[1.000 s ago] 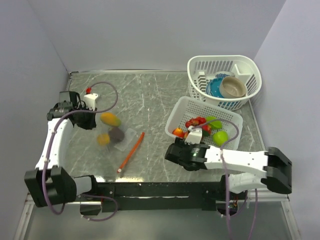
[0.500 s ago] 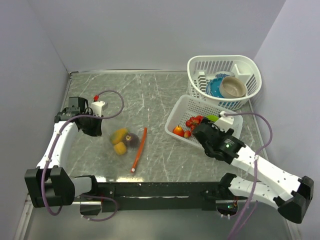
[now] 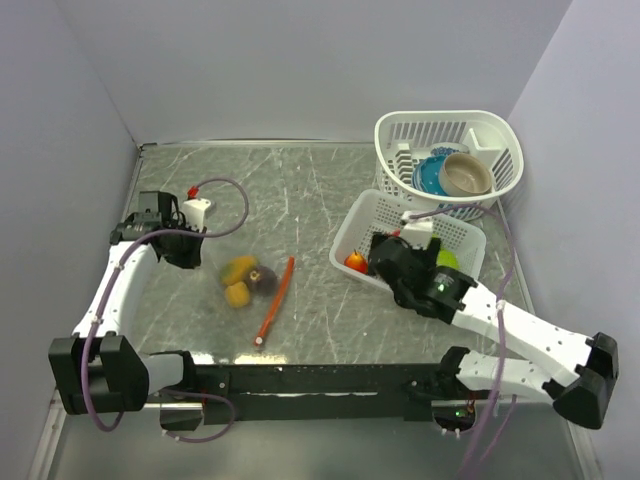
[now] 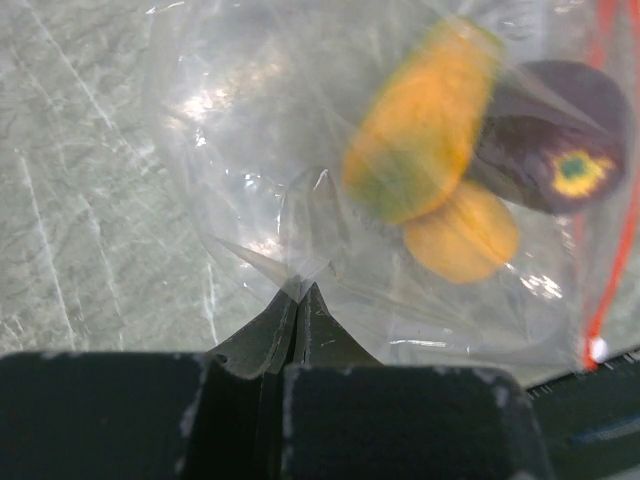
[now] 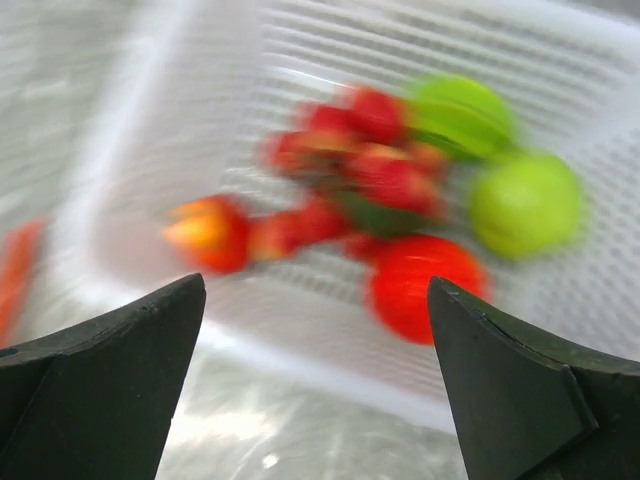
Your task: Open the zip-top bag and remove the fake food
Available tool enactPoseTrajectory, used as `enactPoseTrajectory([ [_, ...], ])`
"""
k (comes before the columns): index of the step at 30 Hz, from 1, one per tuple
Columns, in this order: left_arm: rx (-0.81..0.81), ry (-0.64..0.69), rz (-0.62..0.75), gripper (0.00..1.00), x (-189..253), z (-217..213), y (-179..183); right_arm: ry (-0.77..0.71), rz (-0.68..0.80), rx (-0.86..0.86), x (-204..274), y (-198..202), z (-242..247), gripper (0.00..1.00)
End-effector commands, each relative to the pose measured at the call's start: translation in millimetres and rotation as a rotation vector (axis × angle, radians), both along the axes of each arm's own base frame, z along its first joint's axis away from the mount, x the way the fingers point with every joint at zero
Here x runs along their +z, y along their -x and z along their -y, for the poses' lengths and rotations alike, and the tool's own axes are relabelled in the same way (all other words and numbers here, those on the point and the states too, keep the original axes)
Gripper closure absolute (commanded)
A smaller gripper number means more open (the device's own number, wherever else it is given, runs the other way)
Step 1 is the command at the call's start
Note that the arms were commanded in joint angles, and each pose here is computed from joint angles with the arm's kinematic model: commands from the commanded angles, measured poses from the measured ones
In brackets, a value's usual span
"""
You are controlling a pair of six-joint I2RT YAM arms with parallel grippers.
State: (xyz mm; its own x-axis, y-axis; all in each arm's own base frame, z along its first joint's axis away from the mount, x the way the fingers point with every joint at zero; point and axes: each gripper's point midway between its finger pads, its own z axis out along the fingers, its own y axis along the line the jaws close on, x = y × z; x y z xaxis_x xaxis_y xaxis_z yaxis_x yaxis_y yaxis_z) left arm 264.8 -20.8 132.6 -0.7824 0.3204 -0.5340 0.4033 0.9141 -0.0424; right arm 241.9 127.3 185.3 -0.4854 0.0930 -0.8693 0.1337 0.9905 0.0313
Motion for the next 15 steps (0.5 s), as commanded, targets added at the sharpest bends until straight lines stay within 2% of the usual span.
enactPoseTrajectory([
  [1,0.025,-0.081,0.012,0.99,-27,-12,-17,-0.061,0.088,0.330,20,14,-79,0.00],
  [6,0.025,-0.186,-0.052,0.99,-71,-19,-32,-0.001,0.053,0.501,-25,33,-144,0.00],
  [8,0.025,-0.246,-0.059,0.99,-86,-24,-40,0.070,0.027,0.529,-48,35,-158,0.00],
  [15,-0.029,-0.383,-0.080,0.99,-119,-15,-47,0.077,0.042,0.624,-59,26,-210,0.00],
])
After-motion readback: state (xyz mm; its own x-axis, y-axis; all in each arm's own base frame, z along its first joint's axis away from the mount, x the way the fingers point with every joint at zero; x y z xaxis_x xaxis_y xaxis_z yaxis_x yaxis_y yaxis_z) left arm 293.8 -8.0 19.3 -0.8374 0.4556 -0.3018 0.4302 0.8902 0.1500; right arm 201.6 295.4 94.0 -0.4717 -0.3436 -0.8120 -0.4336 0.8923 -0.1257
